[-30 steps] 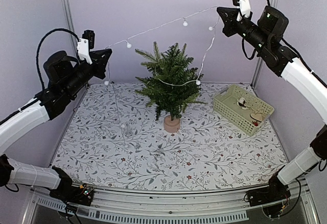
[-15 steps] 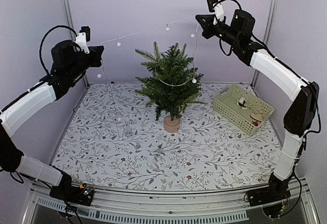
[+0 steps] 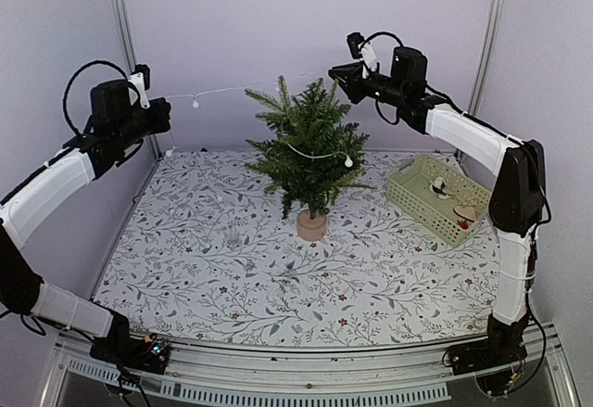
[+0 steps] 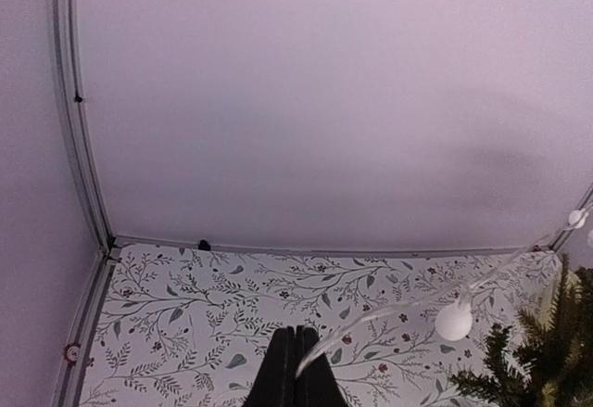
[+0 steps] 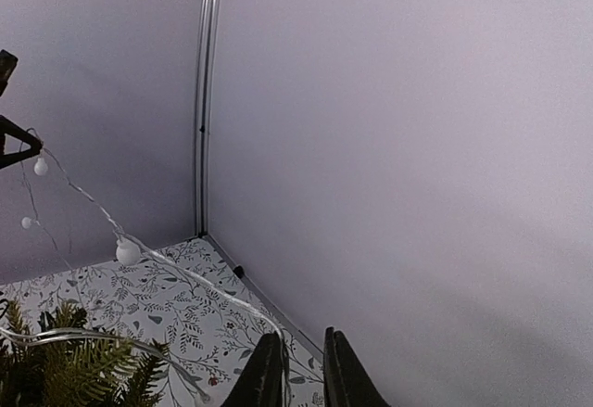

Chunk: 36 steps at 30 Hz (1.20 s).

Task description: Decorate the small christmas tree

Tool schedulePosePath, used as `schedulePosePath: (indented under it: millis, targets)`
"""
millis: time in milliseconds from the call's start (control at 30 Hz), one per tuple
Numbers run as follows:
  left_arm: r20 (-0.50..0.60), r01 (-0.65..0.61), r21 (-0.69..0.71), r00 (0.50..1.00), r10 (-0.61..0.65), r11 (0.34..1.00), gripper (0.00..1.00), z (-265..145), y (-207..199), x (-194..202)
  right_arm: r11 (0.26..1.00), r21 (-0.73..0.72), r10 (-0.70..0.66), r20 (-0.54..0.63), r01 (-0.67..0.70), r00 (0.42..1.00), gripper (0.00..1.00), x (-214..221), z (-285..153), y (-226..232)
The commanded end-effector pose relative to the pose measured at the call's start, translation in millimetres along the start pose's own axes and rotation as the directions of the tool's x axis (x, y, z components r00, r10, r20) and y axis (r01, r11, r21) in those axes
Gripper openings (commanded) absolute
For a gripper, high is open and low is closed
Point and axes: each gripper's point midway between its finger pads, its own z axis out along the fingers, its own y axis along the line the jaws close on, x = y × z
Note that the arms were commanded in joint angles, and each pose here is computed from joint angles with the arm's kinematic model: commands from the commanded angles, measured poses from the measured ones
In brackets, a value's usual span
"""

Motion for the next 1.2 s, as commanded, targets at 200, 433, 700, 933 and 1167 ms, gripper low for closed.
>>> schedulePosePath:
  millis: [200, 433, 700, 933, 1167]
  targets:
    - [0.066, -0.006, -0.064, 0.998, 0.01, 0.998, 0.0, -60.6, 16.3, -46.5, 0.996, -0.091, 0.011, 0.081, -0.004, 0.997, 0.5, -32.4, -7.3, 12.3]
    - [0.078, -0.029, -0.003, 0.997, 0.029, 1.0, 0.0, -79.8, 3.6, -63.9, 0.996, -0.084, 0.002, 0.085, 0.005, 0.996, 0.71, -35.8, -14.0, 14.0]
    - [0.131, -0.107, 0.196, 0.988, 0.082, 0.975, 0.0, -97.3, -36.3, -93.2, 1.0, 0.009, -0.015, 0.09, 0.014, 0.996, 0.8, -46.3, -25.2, 1.8]
    - [0.139, -0.191, 0.447, 0.98, 0.143, 0.874, 0.0, -124.0, -86.0, -89.9, 0.99, 0.14, -0.017, 0.108, 0.002, 0.994, 0.93, -69.4, -48.3, -28.9]
    - [0.185, -0.241, 0.671, 0.97, 0.157, 0.701, 0.0, -172.8, -135.9, -87.0, 0.977, 0.212, -0.004, 0.135, -0.025, 0.991, 0.99, -93.5, -73.2, -40.9]
